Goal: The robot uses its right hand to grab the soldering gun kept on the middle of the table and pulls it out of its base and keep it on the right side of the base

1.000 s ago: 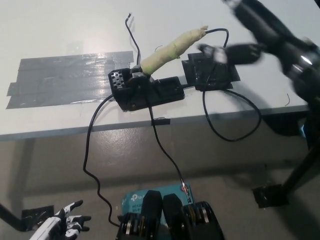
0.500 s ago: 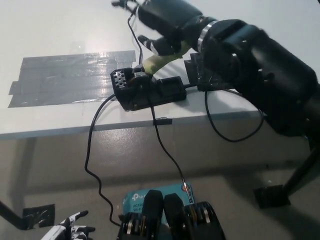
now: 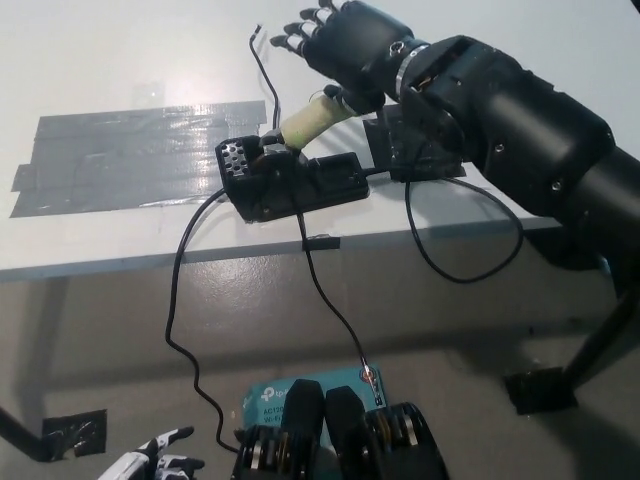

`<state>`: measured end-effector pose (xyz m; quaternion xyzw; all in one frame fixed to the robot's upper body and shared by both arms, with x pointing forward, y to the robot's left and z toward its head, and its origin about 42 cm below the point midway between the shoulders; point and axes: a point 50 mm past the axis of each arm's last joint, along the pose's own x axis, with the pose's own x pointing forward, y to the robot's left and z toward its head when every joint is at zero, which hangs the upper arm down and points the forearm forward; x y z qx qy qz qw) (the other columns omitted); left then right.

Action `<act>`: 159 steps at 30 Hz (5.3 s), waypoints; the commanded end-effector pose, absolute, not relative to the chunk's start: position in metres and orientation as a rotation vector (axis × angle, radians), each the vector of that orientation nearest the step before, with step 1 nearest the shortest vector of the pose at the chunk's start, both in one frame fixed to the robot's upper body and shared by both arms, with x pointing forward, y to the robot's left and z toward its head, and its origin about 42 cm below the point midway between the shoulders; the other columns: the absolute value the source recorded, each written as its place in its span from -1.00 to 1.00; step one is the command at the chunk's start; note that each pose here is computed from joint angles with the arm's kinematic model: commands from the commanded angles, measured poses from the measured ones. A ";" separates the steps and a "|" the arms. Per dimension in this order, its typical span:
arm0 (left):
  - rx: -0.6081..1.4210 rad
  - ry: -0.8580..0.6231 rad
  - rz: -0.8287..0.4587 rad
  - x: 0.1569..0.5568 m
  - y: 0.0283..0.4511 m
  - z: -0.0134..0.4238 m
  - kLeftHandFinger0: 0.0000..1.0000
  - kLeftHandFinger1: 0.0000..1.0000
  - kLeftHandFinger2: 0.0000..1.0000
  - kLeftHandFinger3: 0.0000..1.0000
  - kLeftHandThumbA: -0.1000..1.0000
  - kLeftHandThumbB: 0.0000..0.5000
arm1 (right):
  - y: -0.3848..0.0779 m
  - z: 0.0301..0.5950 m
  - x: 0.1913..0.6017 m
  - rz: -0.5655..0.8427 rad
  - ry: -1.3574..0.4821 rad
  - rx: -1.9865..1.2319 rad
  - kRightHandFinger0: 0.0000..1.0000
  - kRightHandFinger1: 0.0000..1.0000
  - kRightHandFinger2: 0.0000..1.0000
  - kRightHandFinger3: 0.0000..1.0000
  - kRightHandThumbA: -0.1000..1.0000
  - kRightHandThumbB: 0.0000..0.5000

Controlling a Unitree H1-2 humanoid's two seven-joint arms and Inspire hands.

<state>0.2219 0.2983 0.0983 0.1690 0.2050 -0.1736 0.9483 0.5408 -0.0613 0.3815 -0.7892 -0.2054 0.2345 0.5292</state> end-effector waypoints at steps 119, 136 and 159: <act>0.687 0.502 -0.565 0.216 0.289 0.099 0.39 0.55 0.48 0.35 -0.37 -0.44 | -0.095 0.292 0.525 0.090 -0.949 -1.934 -1.00 -1.00 -0.52 -0.52 -0.83 0.05; 0.756 0.508 -0.591 0.220 0.290 0.100 0.39 0.58 0.56 0.50 -0.37 -0.59 | -0.155 0.345 0.555 -0.016 -0.879 -1.879 -1.00 -1.00 -0.67 -0.94 -1.00 -0.79; 0.751 0.514 -0.595 0.223 0.289 0.102 0.35 0.53 0.51 0.40 -0.25 -0.38 | -0.175 0.383 0.565 -0.198 -0.837 -1.825 -1.00 -1.00 -0.86 -0.55 -0.82 -0.38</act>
